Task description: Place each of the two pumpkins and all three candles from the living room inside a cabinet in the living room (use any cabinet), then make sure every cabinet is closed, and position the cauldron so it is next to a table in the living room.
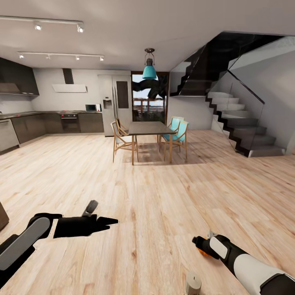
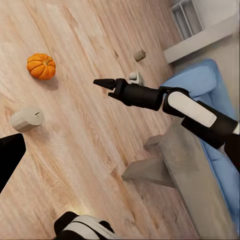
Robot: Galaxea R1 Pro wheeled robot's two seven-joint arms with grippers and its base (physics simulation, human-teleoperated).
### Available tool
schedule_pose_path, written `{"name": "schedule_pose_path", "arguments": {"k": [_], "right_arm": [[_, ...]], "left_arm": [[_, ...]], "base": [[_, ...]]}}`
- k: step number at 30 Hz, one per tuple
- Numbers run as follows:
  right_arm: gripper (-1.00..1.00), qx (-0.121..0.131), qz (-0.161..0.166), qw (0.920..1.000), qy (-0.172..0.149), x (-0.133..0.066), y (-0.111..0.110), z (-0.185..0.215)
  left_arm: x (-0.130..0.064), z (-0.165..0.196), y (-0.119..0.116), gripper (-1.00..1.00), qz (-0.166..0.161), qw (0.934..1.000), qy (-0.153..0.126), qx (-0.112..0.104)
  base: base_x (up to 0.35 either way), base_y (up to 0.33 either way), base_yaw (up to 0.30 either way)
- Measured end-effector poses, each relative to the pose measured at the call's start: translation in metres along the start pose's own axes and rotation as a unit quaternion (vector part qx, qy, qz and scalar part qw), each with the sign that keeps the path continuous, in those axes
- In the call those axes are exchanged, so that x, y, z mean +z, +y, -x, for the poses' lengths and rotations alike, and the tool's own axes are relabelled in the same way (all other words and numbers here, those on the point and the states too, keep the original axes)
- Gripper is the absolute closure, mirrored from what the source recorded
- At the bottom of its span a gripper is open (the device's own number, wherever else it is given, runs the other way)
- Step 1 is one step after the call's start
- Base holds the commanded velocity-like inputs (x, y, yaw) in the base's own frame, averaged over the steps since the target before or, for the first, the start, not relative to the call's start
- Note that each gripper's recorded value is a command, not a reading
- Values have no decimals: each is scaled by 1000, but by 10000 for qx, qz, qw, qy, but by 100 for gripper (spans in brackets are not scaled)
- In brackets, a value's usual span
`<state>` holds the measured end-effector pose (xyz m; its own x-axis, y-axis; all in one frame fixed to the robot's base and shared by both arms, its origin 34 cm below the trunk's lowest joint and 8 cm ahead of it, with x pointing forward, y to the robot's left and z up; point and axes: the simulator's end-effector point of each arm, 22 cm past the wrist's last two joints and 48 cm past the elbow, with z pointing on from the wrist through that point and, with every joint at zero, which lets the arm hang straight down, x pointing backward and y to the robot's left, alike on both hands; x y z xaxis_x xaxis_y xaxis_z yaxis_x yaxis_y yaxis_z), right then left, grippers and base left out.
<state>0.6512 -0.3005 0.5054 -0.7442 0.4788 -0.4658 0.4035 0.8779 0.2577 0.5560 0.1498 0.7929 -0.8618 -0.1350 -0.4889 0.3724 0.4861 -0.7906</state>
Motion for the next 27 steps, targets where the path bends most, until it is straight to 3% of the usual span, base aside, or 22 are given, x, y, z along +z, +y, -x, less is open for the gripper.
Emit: {"name": "schedule_pose_path", "arguments": {"k": [7, 27], "right_arm": [[-100, 5, -36, 10000, 28, 11, -8, -11], [-100, 22, -55, 10000, 26, 43, -24, -38]], "left_arm": [[-7, 3, 6, -100, -137, 9998, -169, -13], [12, -31, 33, -100, -200, 9998, -96, -28]], "base": [[0, 0, 0], [0, 0, 0]]}}
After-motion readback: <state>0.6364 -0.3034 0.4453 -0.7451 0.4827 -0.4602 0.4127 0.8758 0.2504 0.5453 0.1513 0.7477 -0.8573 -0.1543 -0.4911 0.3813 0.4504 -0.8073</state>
